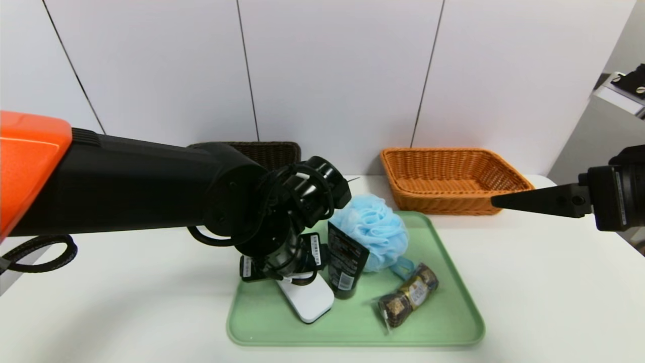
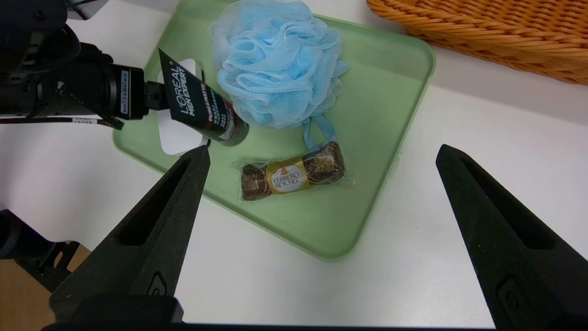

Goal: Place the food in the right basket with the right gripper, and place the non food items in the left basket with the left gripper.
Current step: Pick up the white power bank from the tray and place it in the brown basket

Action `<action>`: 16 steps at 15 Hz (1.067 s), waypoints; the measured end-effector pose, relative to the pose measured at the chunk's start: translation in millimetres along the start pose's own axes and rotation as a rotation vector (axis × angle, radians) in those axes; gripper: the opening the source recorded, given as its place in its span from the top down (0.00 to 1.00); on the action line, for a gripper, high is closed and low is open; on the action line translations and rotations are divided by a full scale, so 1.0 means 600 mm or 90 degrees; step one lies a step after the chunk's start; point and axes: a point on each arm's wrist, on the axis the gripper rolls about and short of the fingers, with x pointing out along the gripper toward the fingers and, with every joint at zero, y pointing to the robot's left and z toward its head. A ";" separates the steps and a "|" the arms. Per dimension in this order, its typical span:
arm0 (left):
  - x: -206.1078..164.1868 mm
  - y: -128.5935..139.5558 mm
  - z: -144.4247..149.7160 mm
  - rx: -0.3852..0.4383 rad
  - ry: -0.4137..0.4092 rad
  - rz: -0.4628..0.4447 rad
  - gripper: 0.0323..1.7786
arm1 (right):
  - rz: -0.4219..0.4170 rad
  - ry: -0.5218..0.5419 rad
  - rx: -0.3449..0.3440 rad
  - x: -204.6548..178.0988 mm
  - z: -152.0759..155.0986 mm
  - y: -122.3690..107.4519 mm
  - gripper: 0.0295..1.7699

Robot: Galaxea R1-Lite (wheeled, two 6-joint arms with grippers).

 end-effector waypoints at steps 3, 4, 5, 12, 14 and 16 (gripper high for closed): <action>0.006 -0.003 0.000 0.001 0.002 0.002 0.05 | 0.000 0.000 0.000 0.000 0.000 0.000 0.04; 0.009 -0.005 0.000 0.001 0.003 0.003 0.05 | 0.000 0.001 0.000 0.000 -0.001 0.000 0.04; 0.012 -0.005 0.000 0.001 0.005 0.005 0.05 | 0.000 0.002 0.001 0.001 -0.001 0.000 0.04; 0.030 -0.010 -0.004 0.006 0.015 0.017 0.05 | 0.000 0.007 0.002 0.003 -0.005 -0.001 0.04; 0.034 -0.011 -0.005 0.008 0.017 0.021 0.05 | 0.000 0.007 0.002 0.003 -0.005 -0.001 0.04; 0.036 -0.011 -0.006 0.008 0.018 0.022 0.05 | 0.000 0.002 0.001 0.003 -0.004 -0.001 0.04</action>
